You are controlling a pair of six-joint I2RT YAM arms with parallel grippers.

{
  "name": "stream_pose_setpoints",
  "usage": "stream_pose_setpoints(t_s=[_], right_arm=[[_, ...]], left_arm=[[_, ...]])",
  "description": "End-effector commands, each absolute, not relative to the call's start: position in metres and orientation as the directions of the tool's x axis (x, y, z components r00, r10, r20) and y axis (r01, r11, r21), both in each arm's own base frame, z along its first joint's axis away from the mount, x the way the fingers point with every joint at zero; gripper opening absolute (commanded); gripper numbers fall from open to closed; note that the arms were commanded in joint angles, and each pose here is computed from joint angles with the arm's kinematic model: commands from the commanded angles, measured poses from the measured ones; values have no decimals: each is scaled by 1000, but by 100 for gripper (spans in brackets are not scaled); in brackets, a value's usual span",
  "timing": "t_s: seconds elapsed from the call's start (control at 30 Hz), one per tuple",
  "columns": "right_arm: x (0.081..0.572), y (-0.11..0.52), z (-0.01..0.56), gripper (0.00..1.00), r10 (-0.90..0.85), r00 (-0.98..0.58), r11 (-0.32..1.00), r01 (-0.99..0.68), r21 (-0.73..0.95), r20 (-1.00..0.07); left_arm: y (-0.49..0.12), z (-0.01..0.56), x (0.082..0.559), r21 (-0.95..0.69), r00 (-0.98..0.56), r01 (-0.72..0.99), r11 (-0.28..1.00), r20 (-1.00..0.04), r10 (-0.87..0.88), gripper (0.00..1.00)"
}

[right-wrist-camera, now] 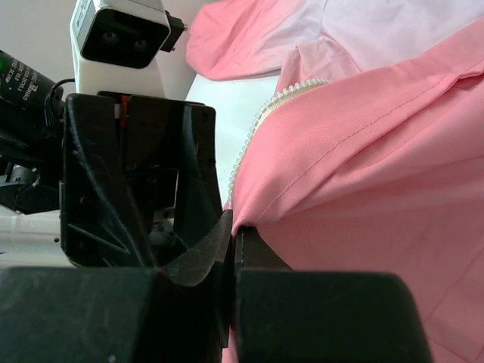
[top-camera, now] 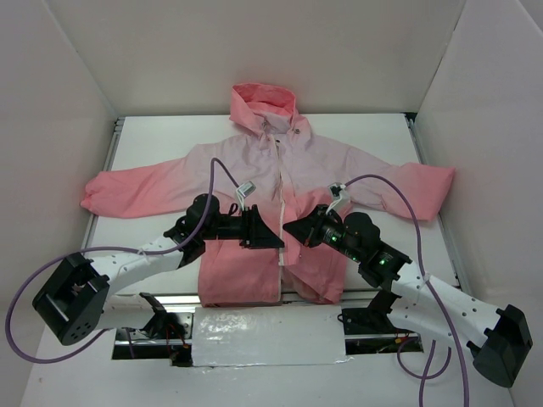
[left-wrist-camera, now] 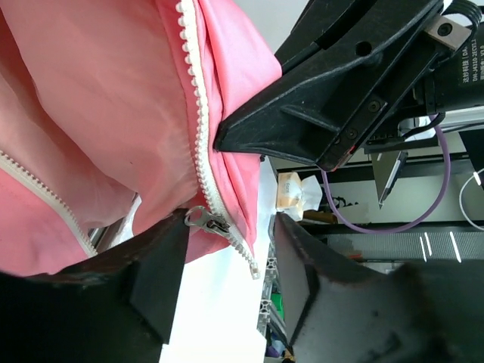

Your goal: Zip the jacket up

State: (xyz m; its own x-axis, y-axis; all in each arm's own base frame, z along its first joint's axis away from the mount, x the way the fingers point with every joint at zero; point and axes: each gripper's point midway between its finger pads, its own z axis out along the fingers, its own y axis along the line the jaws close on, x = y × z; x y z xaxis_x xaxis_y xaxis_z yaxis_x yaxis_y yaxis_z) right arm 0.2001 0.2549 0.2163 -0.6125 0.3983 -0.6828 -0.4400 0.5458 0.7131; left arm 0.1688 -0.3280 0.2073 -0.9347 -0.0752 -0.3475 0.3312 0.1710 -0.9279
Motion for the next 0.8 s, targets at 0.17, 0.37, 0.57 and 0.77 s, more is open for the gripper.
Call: stream_pose_setpoints(t_s=[0.17, 0.37, 0.57, 0.77], right_arm=[[206, 259, 262, 0, 464, -538, 482, -513, 711, -703], [206, 260, 262, 0, 466, -538, 478, -515, 712, -702], [204, 260, 255, 0, 458, -549, 479, -510, 714, -699], [201, 257, 255, 0, 468, -550, 469, -508, 722, -691]], left_arm=[[-331, 224, 165, -920, -919, 379, 100, -387, -73, 40], [-331, 226, 164, -921, -920, 378, 91, -385, -76, 33], [-329, 224, 165, -916, -916, 386, 111, -394, -74, 18], [-325, 214, 162, -905, -915, 389, 174, -402, -45, 0]])
